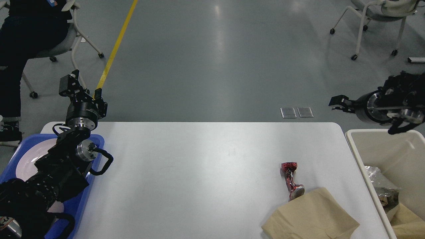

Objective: Tidy desktop
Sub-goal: 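Move the right gripper down onto the red can and grasp it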

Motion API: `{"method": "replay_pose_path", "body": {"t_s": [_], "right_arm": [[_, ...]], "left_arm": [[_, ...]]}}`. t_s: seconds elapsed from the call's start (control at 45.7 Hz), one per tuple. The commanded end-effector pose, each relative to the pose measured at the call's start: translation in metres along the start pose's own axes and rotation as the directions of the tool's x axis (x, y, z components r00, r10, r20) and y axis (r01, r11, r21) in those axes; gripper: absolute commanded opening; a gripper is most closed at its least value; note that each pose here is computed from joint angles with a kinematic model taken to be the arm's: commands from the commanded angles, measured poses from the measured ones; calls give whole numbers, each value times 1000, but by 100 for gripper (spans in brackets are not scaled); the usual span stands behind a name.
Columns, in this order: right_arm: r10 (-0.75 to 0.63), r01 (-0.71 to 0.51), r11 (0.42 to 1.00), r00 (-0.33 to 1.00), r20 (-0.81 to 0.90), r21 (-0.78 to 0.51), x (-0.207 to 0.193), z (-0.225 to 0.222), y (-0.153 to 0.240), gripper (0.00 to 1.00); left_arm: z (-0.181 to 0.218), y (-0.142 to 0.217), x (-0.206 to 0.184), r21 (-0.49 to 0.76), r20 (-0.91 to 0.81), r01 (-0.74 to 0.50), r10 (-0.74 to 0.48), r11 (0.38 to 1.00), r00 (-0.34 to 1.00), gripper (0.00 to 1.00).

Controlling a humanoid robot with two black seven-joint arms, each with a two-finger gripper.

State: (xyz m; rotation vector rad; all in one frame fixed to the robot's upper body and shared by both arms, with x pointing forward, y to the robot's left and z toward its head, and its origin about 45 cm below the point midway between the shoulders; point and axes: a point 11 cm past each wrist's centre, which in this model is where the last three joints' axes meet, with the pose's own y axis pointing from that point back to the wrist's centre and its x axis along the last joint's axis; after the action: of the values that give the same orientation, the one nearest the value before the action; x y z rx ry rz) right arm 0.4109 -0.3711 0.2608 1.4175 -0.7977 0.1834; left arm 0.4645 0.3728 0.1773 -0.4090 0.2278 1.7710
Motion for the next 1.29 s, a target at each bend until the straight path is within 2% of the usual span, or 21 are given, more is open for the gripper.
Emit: {"method": "replay_pose_path", "body": {"t_s": [0.0,0.263,0.35,0.504,0.613,0.723,0.854,1.073,1.27], "right_arm": [[-134,148,986,977,-166,74,-11,-55,42,100],[-218,290,942,910,-352,169,-18,-118,123,100],[-256,342,927,880,-401,157,-27,-131,131,100],[-359,422,904,836,-415,69,-79,-120,63,100],[-367,423,905,833,-415,49,-117,-114,9,100],[-366,414,909,844,-392,42,-147,-100,-27,100],[-300,347,936,871,-388,54,-169,-84,-57,99],[-75,142,982,898,-433,124,-180,-66,-95,99],[-77,138,984,902,-425,116,-198,-55,-107,99]], "left_arm": [[0,0,0,-1,-1,0,0,1000,1000,96],[0,0,0,0,0,1,-1,1000,1000,96],[0,0,0,-1,-1,0,0,1000,1000,96],[0,0,0,0,-1,-1,1,1000,1000,96],[0,0,0,1,2,-1,1,1000,1000,96],[0,0,0,0,-1,-1,1,1000,1000,96],[0,0,0,-1,-1,0,0,1000,1000,96],[0,0,0,0,-1,-1,1,1000,1000,96],[0,0,0,1,1,0,0,1000,1000,96]]}}
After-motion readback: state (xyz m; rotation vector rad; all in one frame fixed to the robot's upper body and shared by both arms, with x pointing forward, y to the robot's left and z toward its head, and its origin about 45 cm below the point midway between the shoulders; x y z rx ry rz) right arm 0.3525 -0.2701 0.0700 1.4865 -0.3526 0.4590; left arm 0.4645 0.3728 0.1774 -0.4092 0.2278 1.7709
